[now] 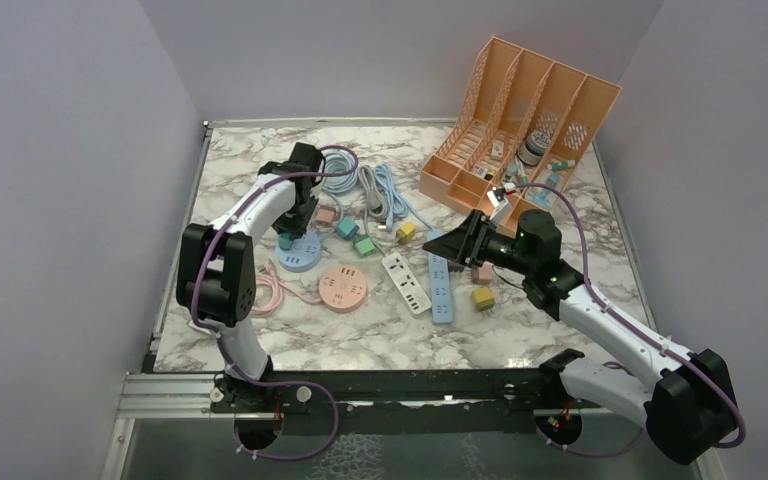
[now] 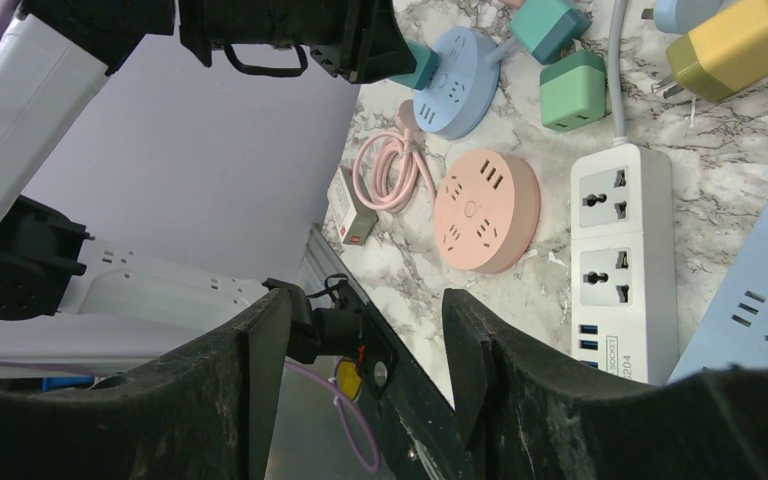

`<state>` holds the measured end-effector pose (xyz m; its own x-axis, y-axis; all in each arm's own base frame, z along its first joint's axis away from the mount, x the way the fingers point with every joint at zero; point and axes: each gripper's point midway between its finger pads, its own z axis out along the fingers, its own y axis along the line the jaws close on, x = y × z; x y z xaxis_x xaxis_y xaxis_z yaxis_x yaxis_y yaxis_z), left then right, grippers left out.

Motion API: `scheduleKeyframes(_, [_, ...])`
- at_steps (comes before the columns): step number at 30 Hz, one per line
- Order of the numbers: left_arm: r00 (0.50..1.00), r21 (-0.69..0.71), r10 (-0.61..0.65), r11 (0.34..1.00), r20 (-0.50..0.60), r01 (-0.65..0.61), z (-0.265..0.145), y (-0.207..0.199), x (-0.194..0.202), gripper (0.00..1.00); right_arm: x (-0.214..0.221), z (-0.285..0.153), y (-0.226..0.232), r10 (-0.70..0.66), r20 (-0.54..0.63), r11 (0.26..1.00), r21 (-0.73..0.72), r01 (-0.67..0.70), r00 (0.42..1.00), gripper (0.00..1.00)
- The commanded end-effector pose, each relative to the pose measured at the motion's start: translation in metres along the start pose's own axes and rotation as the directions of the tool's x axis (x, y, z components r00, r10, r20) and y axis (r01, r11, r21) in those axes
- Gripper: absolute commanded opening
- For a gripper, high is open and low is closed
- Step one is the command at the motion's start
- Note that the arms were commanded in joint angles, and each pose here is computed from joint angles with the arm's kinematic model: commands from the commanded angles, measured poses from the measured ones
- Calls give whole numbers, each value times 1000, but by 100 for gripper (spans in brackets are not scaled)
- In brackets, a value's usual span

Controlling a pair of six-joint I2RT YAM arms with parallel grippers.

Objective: Insert the plug

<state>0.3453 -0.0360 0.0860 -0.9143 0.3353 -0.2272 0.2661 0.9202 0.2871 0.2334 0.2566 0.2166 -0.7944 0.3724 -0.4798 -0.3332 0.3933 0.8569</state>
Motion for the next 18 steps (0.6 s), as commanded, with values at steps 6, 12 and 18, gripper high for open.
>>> scheduleKeyframes(6, [995, 35, 18, 999, -95, -15, 18, -9, 23, 0, -4, 2, 3, -11, 19, 1000, -7, 11, 1000, 57])
scheduleKeyframes(12, [985, 46, 12, 999, -173, -4, 42, -10, 38, 0, -4, 2, 4, -11, 19, 1000, -5, 11, 1000, 57])
scheduleKeyframes(18, [977, 101, 3, 995, -215, 19, 56, -16, 53, 0, -5, 5, 3, -9, 8, 1000, -2, 9, 1000, 57])
